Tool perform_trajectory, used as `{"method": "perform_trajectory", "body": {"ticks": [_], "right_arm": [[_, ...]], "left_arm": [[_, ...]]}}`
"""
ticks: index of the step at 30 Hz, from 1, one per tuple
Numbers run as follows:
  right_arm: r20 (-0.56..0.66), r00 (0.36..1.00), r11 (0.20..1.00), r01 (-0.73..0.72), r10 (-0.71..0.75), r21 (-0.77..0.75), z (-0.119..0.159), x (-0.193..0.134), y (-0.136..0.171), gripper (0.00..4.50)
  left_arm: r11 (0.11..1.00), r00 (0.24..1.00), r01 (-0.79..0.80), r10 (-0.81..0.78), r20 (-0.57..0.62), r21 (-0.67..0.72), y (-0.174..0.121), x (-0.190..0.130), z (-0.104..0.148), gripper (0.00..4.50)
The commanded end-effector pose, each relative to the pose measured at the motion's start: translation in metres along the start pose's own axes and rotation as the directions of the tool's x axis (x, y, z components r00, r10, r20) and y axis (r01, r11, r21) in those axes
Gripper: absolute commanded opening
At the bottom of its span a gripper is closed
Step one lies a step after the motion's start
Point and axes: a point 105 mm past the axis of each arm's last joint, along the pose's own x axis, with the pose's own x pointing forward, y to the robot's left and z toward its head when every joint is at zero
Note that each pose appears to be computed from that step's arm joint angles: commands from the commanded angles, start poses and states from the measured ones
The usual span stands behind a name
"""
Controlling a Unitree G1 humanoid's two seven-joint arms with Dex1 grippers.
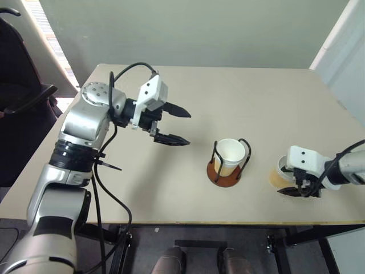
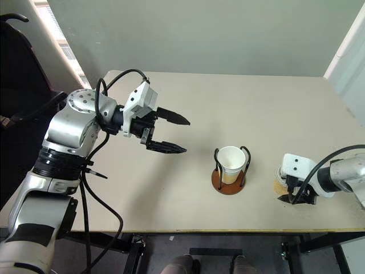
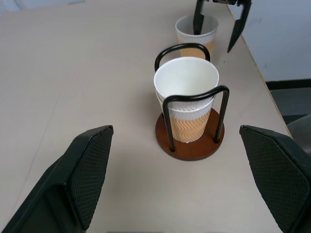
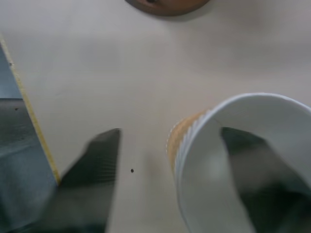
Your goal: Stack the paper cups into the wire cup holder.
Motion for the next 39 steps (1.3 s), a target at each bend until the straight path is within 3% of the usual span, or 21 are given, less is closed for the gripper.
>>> {"method": "perform_trajectory", "body": {"ticks": [1,6,12,16,21,24,29,39], "right_arm": [[0.009,1.0,0.999,0.027,-0.027,-0.037,0.006,-0.007,-0.007,1.76],[-0.026,0.998,0.998,0.052,-0.053,-0.048,-0.005,-0.016,-0.014,0.02],[0.0,0.996,0.994,0.094,-0.094,-0.064,0.003,-0.042,-0.025,0.02],[0.17,0.969,0.973,0.199,-0.177,-0.121,0.061,-0.093,-0.047,0.02],[0.243,0.967,0.952,0.146,-0.079,-0.27,0.112,-0.112,-0.037,0.02],[0.238,0.971,0.918,0.077,0.019,-0.389,0.136,-0.108,-0.025,0.02],[0.254,0.962,0.892,0.03,0.096,-0.451,0.157,-0.095,-0.018,0.02],[0.237,0.956,0.881,-0.041,0.172,-0.472,0.159,-0.064,-0.017,0.02]], "left_arm": [[0.999,1.0,-0.019,0.019,-0.004,0.049,-0.001,-0.009,0.009,4.5],[0.999,1.0,-0.013,0.013,-0.016,0.043,-0.004,-0.012,0.006,4.5],[0.999,1.0,0.0,0.001,-0.025,0.041,-0.007,-0.014,0.003,4.5],[0.999,0.999,0.037,-0.036,-0.024,0.038,-0.014,-0.015,0.003,4.5],[0.995,0.996,0.086,-0.086,-0.005,0.043,-0.022,-0.013,0.005,4.5],[0.994,0.995,0.098,-0.098,0.012,0.049,-0.022,-0.014,0.011,4.5],[0.995,0.996,0.089,-0.089,0.006,0.049,-0.022,-0.017,0.012,4.5],[0.994,0.995,0.086,-0.083,-0.052,0.071,-0.025,-0.024,0.013,4.5]]}}
